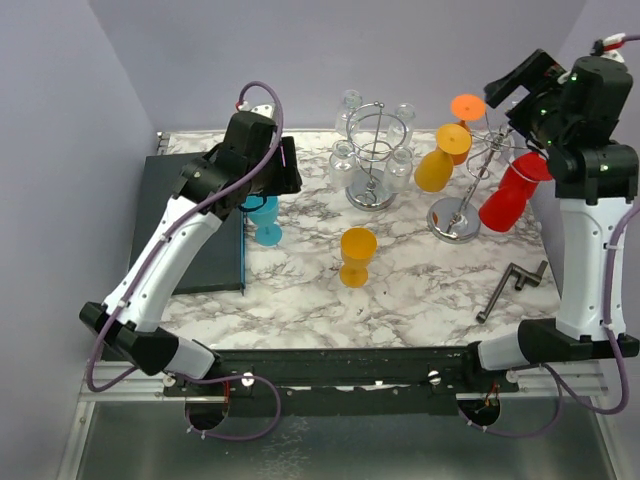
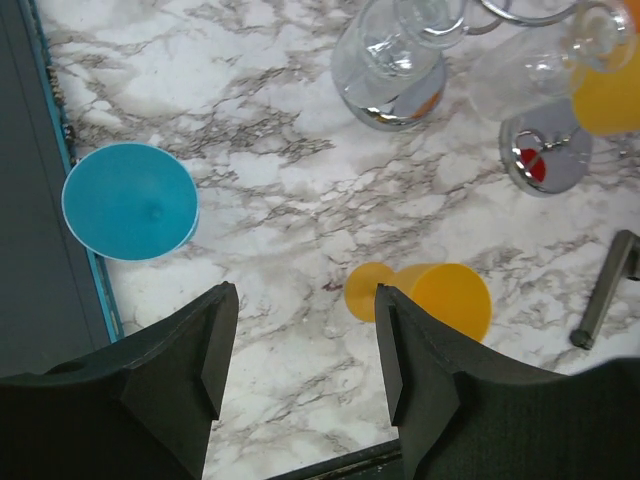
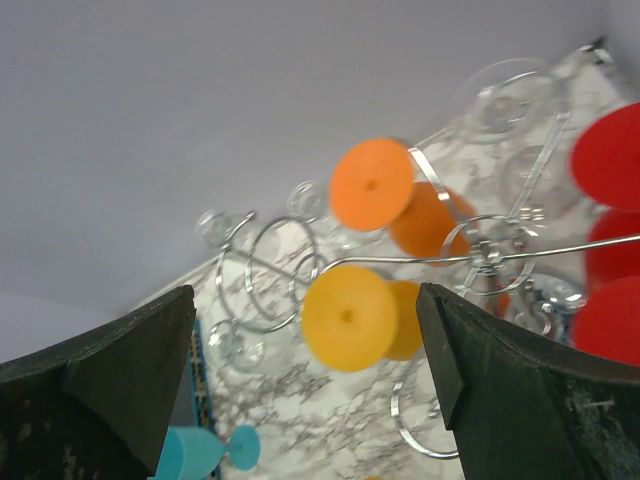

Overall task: Take the wine glass off the wine glass rack
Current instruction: Pick up the wine glass from the wine rack.

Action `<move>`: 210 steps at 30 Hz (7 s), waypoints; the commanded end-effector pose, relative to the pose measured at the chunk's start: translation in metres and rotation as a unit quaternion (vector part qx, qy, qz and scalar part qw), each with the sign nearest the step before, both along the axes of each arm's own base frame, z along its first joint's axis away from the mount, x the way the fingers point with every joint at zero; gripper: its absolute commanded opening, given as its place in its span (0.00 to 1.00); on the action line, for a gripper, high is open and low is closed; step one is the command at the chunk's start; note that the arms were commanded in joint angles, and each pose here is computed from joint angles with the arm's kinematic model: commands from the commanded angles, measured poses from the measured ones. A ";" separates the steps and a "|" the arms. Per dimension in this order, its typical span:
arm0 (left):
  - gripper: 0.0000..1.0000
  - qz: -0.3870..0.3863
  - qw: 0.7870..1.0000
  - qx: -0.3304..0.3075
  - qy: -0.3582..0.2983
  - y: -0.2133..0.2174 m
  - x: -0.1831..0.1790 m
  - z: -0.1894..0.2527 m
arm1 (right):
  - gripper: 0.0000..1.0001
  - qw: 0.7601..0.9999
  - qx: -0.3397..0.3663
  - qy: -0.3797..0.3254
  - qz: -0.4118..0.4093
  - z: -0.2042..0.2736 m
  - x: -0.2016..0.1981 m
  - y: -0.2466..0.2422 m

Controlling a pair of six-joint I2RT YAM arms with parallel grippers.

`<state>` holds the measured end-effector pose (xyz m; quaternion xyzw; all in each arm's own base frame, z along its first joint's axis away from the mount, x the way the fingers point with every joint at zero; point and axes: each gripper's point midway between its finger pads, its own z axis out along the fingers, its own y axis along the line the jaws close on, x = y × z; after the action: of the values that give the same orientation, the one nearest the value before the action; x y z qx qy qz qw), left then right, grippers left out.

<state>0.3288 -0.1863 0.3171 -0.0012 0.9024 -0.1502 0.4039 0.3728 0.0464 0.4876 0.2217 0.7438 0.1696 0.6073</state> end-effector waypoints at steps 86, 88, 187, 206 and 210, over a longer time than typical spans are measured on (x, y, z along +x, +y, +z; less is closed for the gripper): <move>0.63 -0.202 0.954 -0.206 -0.079 -0.053 -0.100 0.031 | 0.18 0.939 0.284 0.103 -0.166 -0.134 -0.053 -0.156; 0.63 -0.200 0.955 -0.204 -0.079 -0.052 -0.099 0.030 | 0.16 0.939 0.285 0.102 -0.167 -0.132 -0.054 -0.155; 0.64 -0.187 0.960 -0.190 -0.089 -0.045 -0.097 0.034 | 0.00 0.917 0.349 -0.014 -0.194 -0.111 -0.050 -0.161; 0.64 -0.184 0.961 -0.184 -0.090 -0.045 -0.094 0.032 | 0.01 0.917 0.329 -0.006 -0.227 -0.110 -0.056 -0.170; 0.64 -0.182 0.962 -0.181 -0.087 -0.044 -0.093 0.029 | 0.01 0.919 0.326 0.006 -0.221 -0.111 -0.057 -0.167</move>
<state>0.2338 -0.2333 0.3433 0.1024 0.8065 -0.3919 0.4307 0.3195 -0.1150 0.3671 0.5731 0.5805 0.2845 0.5036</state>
